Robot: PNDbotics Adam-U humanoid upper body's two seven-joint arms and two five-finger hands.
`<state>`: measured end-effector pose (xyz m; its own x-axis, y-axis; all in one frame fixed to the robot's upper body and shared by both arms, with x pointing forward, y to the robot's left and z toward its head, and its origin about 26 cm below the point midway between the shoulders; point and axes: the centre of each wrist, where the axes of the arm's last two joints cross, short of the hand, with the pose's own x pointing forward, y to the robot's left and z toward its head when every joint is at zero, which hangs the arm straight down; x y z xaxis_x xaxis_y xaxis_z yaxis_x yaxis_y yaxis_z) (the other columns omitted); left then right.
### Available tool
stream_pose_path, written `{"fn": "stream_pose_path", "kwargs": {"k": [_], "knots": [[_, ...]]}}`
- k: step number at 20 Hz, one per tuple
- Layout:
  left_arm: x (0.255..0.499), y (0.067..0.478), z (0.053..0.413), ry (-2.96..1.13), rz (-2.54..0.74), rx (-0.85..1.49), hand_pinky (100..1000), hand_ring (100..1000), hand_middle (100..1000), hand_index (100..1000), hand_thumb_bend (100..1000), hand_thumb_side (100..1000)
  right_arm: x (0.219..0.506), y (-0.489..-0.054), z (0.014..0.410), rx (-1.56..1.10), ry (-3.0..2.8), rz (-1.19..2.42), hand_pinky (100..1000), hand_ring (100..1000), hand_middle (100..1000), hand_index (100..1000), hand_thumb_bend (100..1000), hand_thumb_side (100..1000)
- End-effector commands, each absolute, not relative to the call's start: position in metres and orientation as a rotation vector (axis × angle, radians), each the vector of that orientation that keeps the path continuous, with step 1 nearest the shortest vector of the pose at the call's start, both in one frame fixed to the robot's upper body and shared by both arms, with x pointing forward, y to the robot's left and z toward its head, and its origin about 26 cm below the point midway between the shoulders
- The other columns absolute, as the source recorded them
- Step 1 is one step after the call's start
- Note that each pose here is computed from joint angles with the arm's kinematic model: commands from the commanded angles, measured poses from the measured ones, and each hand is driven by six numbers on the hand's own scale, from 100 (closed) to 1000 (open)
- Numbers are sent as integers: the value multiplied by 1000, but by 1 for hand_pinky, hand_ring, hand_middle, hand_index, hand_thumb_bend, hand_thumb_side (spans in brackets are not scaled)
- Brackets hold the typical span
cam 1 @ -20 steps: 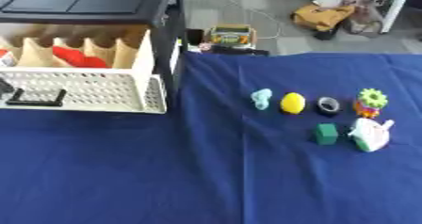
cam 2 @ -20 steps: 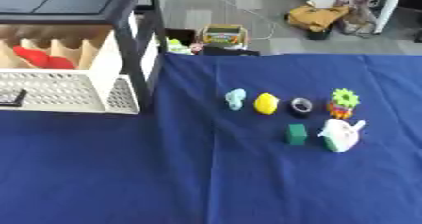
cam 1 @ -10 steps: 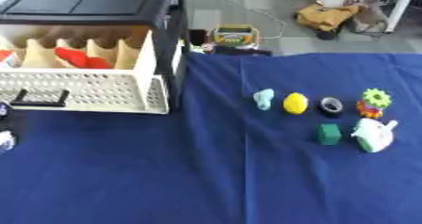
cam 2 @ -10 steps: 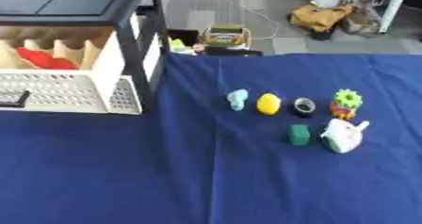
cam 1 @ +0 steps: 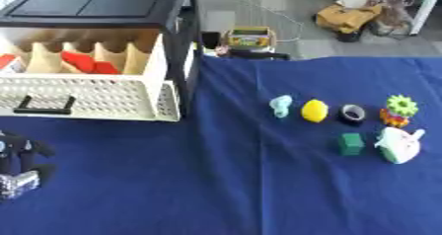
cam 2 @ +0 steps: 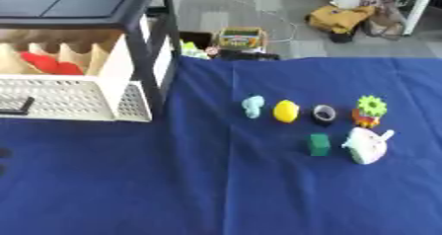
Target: Pick up objects from table and place into drawer.
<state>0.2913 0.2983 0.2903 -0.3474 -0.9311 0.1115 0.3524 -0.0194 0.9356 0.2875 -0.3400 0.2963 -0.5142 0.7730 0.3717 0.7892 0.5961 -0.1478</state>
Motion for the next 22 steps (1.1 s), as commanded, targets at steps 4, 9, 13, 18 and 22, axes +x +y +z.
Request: {"fn": "stream_pose_path", "kwargs": {"k": [4,9,13,18,22], "knots": [[290,292,298,-1176,-1568,694,390,571,640,947,211,1000,284,-339,303,-1259,-2455,-67,636,673,614,737,100,1000],[292,285,301,-1170,-1536,675,394,573,643,962,209,1000,284,-340,301,-1258,-2448,-82,635,670,612,735,100,1000],[293,279,304,-1165,-1513,673,396,581,652,962,213,1000,284,-340,300,-1251,-2449,-88,634,667,612,735,100,1000],[294,274,306,-1148,-1499,688,395,586,652,956,217,1000,284,-340,300,-1244,-2451,-103,633,664,611,734,100,1000],[297,275,305,-1113,-1483,725,384,583,635,928,229,1000,284,-340,300,-1240,-2451,-116,632,662,609,732,100,1000]]}}
